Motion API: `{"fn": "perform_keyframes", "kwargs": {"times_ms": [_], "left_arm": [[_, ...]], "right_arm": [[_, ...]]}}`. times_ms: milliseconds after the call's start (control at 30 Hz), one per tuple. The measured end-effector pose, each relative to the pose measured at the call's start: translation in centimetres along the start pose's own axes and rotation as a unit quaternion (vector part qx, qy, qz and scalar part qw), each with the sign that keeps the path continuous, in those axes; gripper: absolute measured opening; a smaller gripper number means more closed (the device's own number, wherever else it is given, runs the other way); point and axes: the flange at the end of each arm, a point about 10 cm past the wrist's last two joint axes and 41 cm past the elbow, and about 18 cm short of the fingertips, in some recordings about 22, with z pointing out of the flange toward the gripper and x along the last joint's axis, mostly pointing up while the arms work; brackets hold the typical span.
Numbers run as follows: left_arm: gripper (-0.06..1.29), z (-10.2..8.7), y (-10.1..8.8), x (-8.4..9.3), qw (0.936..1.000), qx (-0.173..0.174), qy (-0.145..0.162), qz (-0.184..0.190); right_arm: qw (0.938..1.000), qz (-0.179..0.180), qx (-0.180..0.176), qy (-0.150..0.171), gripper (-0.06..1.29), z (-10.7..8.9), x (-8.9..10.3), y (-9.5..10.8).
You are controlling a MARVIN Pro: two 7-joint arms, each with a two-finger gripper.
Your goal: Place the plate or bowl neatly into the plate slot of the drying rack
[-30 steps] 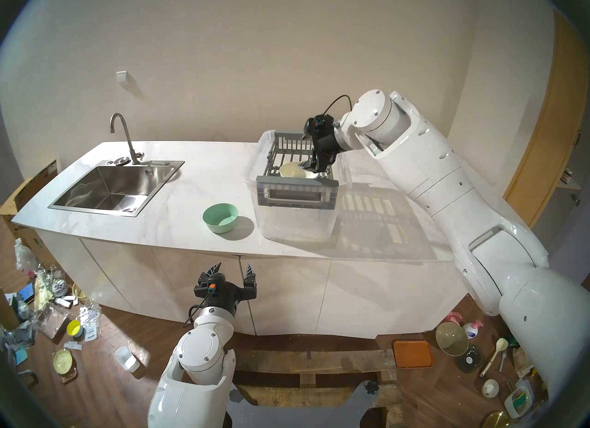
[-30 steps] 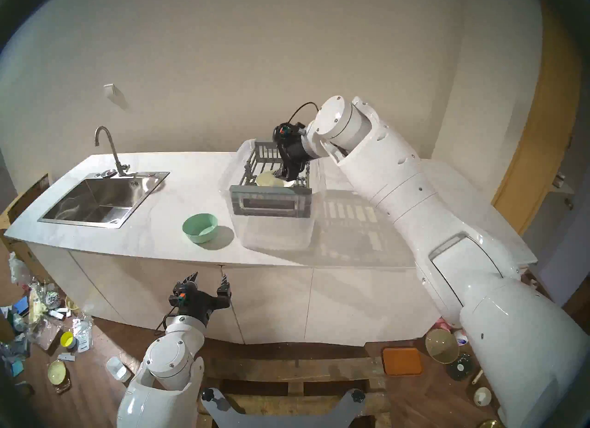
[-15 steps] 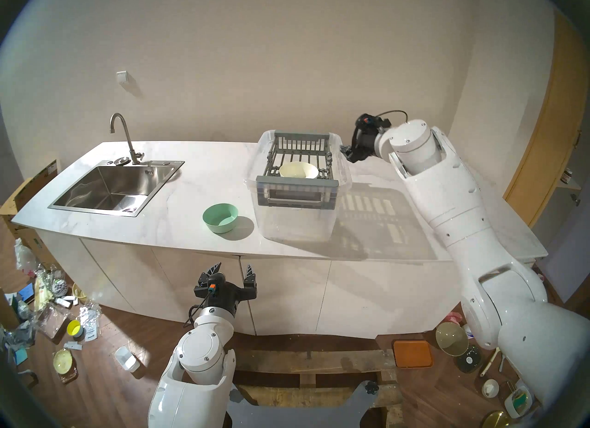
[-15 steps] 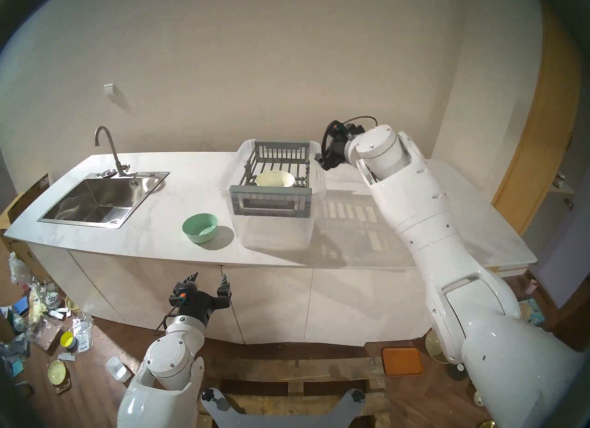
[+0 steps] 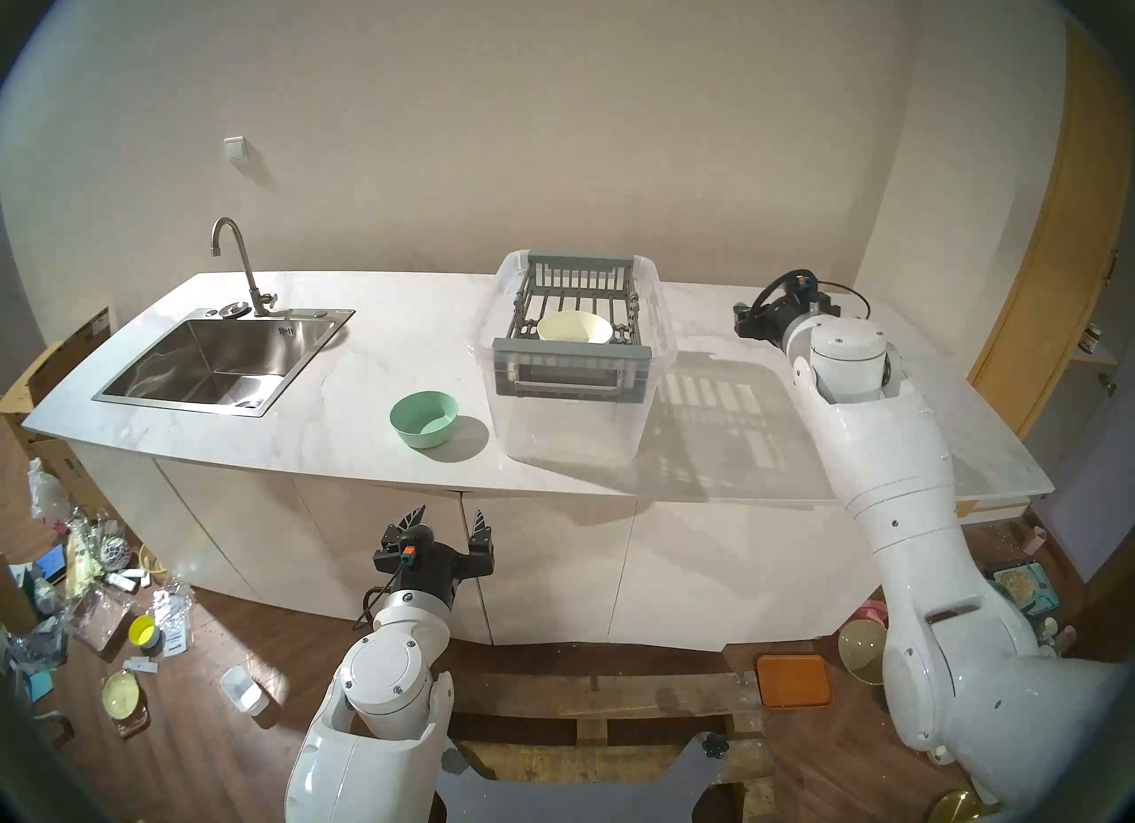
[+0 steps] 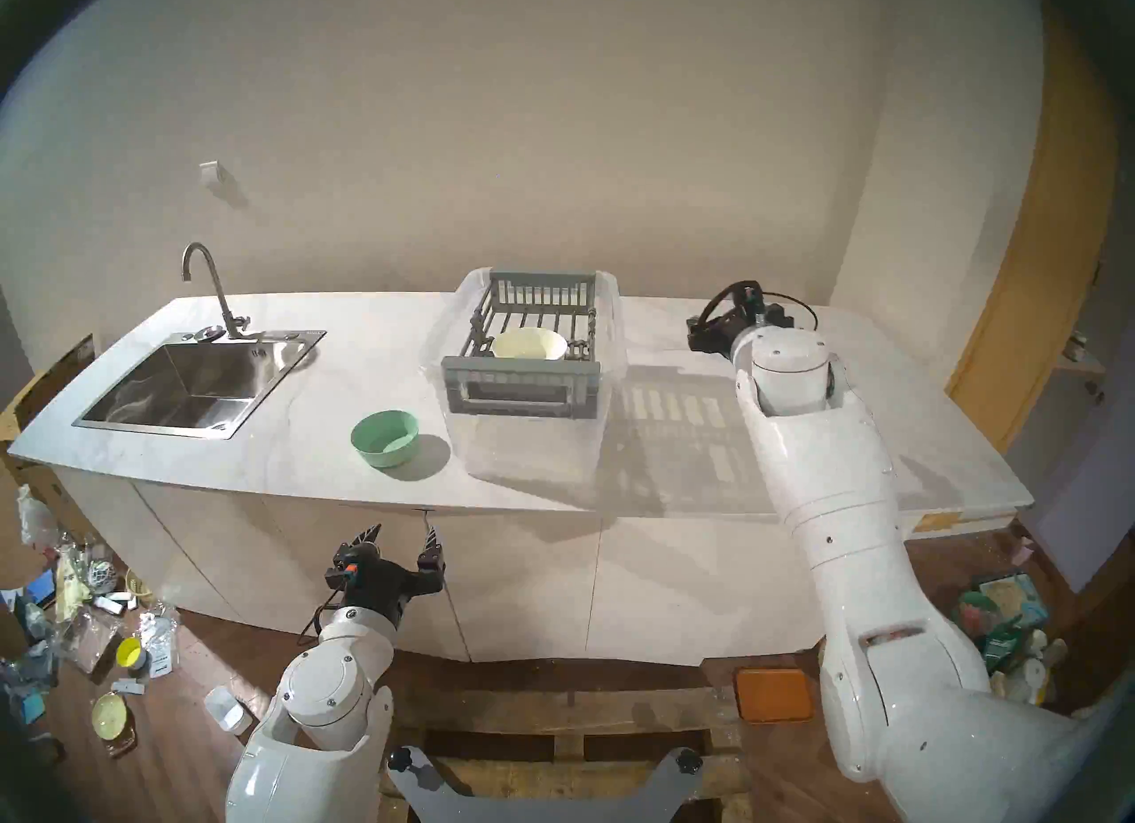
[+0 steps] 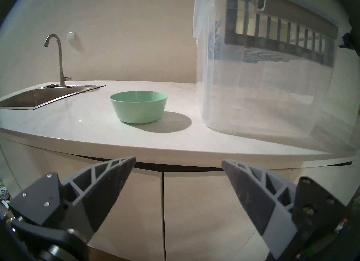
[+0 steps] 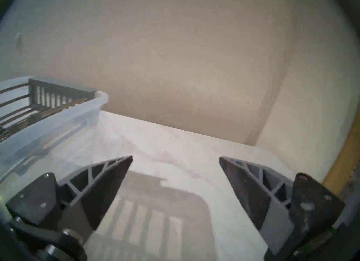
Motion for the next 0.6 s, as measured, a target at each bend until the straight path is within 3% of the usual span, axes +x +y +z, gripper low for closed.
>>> {"fn": "perform_keyframes", "kwargs": {"times_ms": [100, 233, 467, 600], "left_arm": [[1.2, 0.0, 0.0, 0.0, 1.0, 0.0, 0.0, 0.0], [1.2, 0.0, 0.0, 0.1, 1.0, 0.0, 0.001, 0.0], [1.2, 0.0, 0.0, 0.1, 1.0, 0.0, 0.001, 0.0], [1.2, 0.0, 0.0, 0.1, 1.0, 0.0, 0.001, 0.0]], "right_arm": [[0.9984, 0.025, -0.049, 0.013, 1.2, -1.0, -0.8, 1.0], [0.991, 0.046, -0.12, 0.036, 1.2, -2.4, -2.4, 3.4], [0.9939, 0.039, -0.103, 0.009, 1.2, -4.1, -6.8, 1.5], [0.9951, 0.036, -0.092, 0.012, 1.2, -4.3, -6.7, 0.8]]}}
